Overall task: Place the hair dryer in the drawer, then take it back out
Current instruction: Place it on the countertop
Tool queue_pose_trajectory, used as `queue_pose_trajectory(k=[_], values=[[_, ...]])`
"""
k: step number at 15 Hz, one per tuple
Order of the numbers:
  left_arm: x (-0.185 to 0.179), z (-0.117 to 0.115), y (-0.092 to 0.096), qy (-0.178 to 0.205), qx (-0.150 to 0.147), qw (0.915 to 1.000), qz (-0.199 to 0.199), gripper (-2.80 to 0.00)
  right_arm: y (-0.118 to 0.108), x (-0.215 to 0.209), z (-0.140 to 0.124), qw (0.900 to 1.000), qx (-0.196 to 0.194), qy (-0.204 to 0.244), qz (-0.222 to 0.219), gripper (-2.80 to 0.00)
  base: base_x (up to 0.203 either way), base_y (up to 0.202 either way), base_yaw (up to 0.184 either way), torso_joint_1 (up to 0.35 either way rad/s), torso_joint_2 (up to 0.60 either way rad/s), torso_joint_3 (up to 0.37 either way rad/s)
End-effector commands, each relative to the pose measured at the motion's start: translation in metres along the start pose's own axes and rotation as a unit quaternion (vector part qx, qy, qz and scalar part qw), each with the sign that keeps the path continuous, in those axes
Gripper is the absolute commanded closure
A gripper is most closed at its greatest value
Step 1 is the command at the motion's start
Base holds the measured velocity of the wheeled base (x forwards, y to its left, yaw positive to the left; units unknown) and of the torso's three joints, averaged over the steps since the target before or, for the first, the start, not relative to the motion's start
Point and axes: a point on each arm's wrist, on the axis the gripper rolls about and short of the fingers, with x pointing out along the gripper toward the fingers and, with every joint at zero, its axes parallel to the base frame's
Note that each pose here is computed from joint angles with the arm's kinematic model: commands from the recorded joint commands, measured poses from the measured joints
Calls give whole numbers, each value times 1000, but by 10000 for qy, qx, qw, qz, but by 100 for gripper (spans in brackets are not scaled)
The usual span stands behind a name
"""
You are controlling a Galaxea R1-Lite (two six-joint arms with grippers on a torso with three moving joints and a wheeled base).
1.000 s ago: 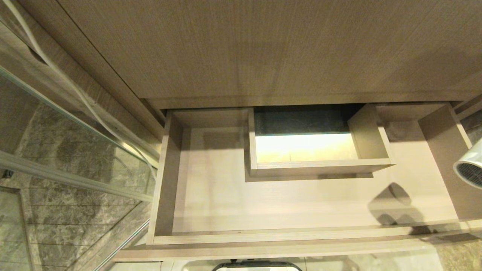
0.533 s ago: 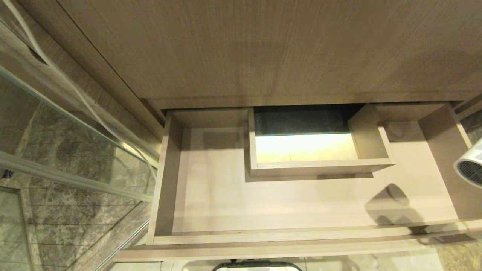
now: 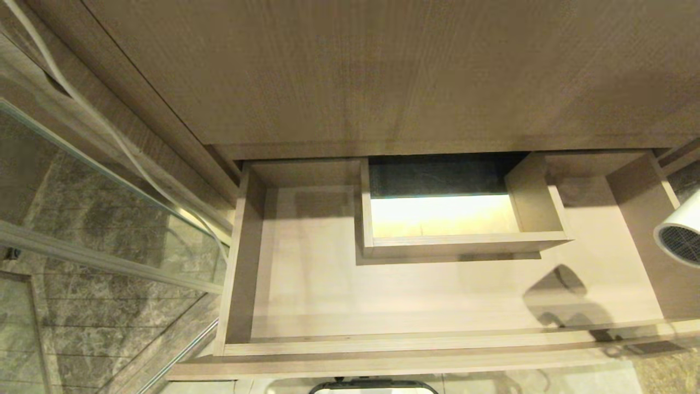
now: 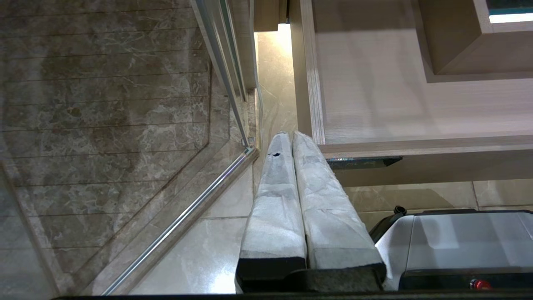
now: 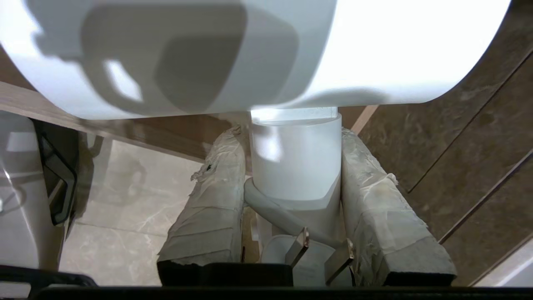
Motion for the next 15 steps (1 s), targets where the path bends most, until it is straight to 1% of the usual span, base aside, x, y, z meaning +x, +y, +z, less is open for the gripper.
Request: queue_pose_trajectory(k=[1, 4, 8, 12, 15], values=[[0, 0, 0, -9, 3, 10000, -2, 0, 2, -2, -1, 10000, -28, -71, 30, 0, 0, 0, 0, 220, -373, -149], [0, 0, 0, -1, 0, 10000, 1, 0, 3, -3, -2, 10000, -27, -81, 31, 0, 0, 0, 0, 239, -450, -177], [0, 0, 0, -3, 2, 10000, -2, 0, 4, -5, -1, 9999, -64, -139, -50, 0, 0, 0, 0, 123, -495, -207], [0, 0, 0, -1, 0, 10000, -7, 0, 4, -6, -1, 9999, -67, -144, -58, 0, 0, 0, 0, 429, -505, -229], [0, 0, 0, -9, 0, 10000, -3, 0, 5, -7, -1, 9998, -71, -165, -85, 0, 0, 0, 0, 331, -543, -243]])
